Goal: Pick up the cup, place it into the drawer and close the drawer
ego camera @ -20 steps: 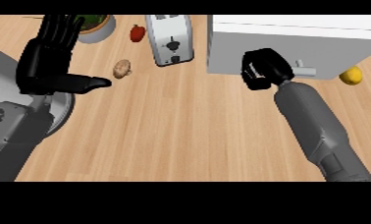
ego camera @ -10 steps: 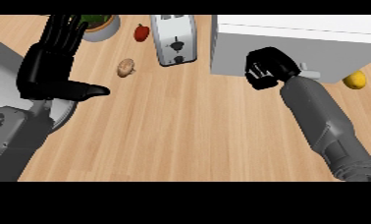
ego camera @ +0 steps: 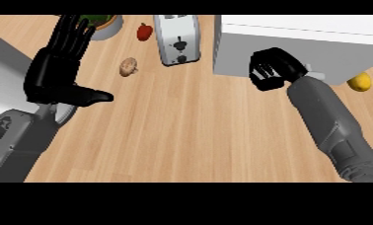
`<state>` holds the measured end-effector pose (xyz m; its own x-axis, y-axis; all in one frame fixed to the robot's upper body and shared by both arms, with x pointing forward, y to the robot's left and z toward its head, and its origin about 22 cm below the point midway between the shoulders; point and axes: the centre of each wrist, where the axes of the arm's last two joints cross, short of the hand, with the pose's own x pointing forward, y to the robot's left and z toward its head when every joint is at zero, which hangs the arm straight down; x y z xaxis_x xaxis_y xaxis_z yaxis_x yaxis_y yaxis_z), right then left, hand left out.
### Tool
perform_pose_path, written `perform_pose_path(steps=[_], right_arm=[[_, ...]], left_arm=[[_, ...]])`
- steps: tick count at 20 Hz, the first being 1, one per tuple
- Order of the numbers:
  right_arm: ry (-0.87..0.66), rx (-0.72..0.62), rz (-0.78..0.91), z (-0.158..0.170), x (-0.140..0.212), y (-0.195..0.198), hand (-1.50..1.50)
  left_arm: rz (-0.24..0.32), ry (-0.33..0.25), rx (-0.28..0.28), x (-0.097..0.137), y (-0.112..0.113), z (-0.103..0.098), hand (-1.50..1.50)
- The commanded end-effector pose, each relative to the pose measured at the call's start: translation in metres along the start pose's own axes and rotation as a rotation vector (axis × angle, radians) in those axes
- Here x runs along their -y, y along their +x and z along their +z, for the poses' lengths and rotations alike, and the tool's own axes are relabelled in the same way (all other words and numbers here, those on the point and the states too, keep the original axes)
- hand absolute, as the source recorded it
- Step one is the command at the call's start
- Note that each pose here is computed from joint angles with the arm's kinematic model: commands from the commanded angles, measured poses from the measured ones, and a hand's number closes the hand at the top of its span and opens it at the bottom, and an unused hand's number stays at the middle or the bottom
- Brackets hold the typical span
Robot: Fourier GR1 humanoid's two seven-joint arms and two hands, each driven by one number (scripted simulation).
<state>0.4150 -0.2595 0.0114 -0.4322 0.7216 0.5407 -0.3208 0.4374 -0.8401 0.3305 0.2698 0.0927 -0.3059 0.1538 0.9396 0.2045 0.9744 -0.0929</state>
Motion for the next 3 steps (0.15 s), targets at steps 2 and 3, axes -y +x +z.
perform_pose_path(steps=[2, 3], right_arm=[[-0.168, -0.167, 0.005, 0.000, 0.057, -0.005, 1.50], [-0.155, -0.156, 0.022, -0.004, 0.062, 0.000, 1.50]], left_arm=[[0.010, -0.027, -0.012, 0.001, -0.008, 0.008, -1.50], [-0.001, -0.002, -0.001, 0.003, -0.014, 0.007, -1.50]])
